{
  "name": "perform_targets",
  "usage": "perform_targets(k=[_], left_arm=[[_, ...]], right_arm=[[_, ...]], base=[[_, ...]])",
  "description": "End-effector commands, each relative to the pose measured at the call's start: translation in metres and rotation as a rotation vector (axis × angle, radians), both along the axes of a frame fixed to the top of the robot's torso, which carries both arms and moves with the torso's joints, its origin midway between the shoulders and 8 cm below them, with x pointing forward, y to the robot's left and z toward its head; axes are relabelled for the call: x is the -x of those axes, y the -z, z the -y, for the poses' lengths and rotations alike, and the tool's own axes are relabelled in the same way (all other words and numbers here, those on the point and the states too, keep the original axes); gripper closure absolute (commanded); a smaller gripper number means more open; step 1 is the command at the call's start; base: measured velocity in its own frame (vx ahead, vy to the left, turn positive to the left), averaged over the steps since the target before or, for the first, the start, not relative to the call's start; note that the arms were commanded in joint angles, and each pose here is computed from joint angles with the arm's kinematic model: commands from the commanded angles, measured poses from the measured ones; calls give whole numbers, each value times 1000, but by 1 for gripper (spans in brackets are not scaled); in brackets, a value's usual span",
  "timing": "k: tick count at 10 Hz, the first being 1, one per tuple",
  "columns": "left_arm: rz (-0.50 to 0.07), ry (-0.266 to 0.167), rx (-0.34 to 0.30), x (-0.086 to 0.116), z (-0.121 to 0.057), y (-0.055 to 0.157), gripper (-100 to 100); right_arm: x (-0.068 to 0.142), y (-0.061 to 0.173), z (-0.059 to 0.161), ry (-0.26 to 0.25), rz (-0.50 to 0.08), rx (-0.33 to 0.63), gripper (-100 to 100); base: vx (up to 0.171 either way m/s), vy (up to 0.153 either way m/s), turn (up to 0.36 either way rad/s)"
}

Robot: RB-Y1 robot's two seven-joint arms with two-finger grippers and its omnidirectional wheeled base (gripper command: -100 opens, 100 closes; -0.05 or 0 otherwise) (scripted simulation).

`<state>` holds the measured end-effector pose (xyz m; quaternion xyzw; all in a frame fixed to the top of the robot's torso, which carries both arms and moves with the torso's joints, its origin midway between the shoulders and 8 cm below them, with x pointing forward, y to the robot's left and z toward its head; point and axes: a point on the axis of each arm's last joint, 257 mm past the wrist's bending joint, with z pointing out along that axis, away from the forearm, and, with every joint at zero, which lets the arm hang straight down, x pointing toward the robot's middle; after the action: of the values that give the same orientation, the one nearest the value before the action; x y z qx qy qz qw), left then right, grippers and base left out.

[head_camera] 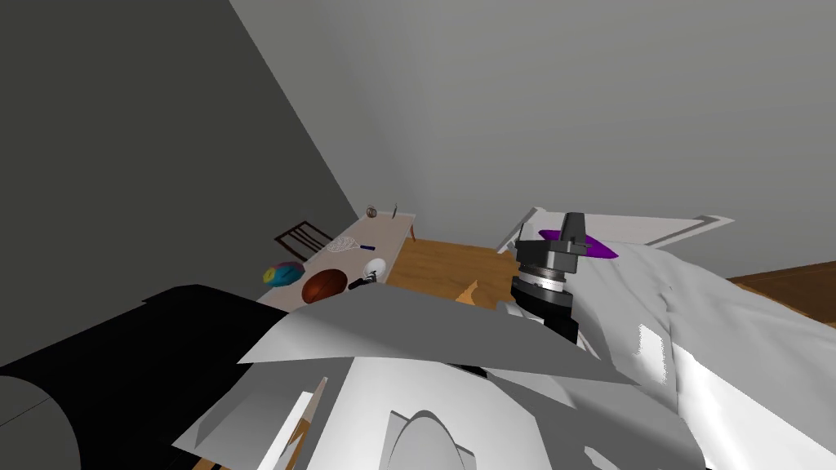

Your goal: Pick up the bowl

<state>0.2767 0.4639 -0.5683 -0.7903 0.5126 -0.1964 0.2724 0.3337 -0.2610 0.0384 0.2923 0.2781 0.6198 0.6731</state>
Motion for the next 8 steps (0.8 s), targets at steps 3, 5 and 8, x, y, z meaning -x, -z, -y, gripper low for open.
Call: perform_targets(k=[3,5,8], left_arm=[[13,-80,13,25,-22,-1,-100],[17,-146,11,47,-42,-2,-100],[12,-191,-12,70,-62,-3,-100]], right_arm=[[0,0,0,0,0,0,0],[0,0,0,0,0,0,0],[0,0,0,0,0,0,0]], base=[[-13,-8,-198],[-20,-16,-270],[-9,-14,-168]])
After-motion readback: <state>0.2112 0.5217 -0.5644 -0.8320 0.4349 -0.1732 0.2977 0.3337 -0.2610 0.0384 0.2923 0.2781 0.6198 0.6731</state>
